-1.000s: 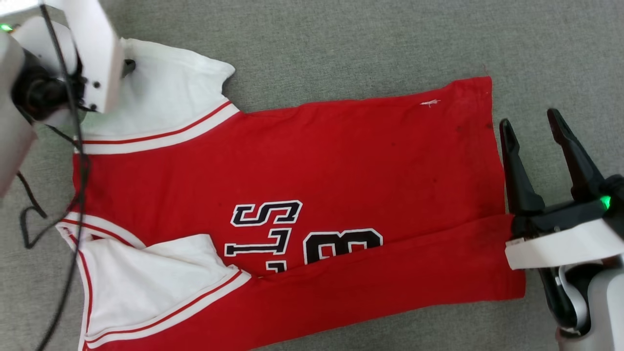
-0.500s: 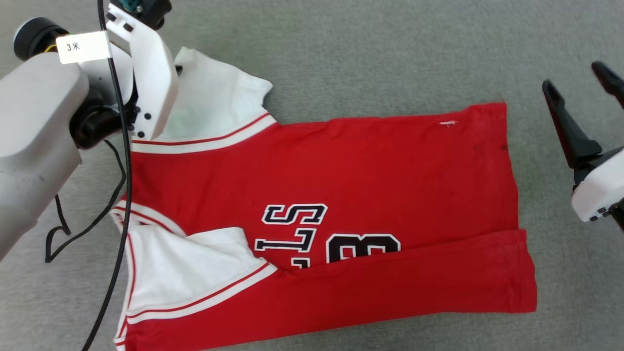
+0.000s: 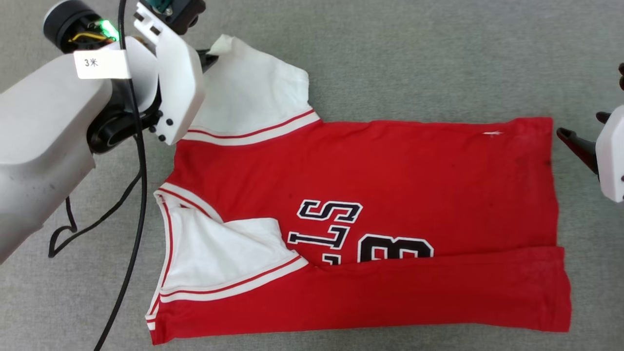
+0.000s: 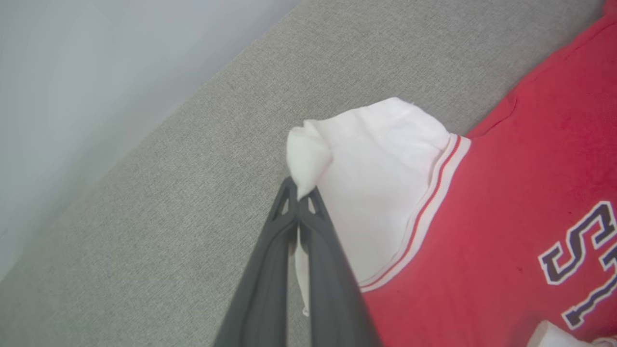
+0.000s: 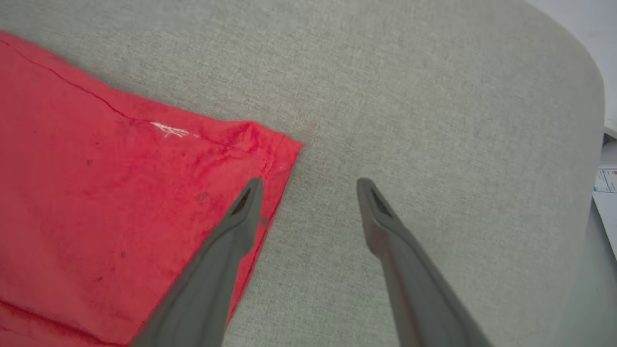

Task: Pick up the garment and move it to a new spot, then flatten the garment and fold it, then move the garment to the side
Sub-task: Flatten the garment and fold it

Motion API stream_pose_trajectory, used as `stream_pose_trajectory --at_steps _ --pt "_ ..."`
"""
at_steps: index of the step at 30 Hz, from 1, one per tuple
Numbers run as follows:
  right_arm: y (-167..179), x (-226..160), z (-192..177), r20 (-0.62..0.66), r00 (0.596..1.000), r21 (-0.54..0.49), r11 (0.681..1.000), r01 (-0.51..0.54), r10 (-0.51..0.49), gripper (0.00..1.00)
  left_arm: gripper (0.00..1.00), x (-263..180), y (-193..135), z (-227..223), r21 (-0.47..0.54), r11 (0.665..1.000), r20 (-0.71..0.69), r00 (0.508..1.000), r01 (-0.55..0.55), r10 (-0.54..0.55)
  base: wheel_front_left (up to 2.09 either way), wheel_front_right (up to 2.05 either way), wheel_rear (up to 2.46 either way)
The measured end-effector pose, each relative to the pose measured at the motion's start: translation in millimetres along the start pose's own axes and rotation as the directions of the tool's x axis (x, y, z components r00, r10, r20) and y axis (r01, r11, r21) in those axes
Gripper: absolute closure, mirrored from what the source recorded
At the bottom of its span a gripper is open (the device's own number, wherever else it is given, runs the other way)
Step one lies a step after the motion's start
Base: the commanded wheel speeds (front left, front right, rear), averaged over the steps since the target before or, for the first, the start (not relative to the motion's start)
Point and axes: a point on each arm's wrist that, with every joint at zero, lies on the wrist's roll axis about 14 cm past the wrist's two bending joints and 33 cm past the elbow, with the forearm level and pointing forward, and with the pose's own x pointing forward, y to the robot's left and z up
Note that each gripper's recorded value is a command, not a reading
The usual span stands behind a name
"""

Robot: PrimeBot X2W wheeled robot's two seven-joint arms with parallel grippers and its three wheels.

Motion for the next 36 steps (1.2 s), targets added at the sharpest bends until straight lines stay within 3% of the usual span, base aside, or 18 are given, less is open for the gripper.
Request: stream_pose_trajectory --at_steps 8,15,16,17,30,36 --pt "19 48 -22 -0.149 0.987 0.022 0.998 -0.053 0.056 0.00 1.00 10 2 -6 0.012 1.000 0.009 1.000 0.012 -0.012 0.00 0.00 0.00" --pt "28 73 -40 -0.216 0.975 -0.022 0.998 -0.065 0.058 0.00 1.00 17 9 -16 0.002 1.000 -0.001 1.000 0.007 -0.007 0.00 0.00 0.00" --pt "28 73 -41 -0.211 0.976 -0.022 0.998 -0.065 0.059 0.78 1.00 17 9 -16 0.002 1.000 0.000 1.000 0.006 -0.006 0.00 0.00 0.00" --pt "27 74 -41 -0.200 0.978 -0.019 0.998 -0.063 0.058 1.00 1.00 17 10 -16 0.000 1.000 0.001 1.000 0.003 -0.003 0.00 0.00 0.00" --pt "16 30 0 0.103 0.994 0.051 0.997 -0.050 0.045 1.00 1.00 -20 14 -3 -0.046 0.998 0.092 0.995 -0.036 0.040 0.00 0.00 0.00" --pt "24 -3 -10 0.176 0.983 0.059 0.996 -0.065 0.054 1.00 1.00 -49 -2 -9 -0.058 0.997 0.114 0.992 -0.047 0.053 0.00 0.00 0.00"
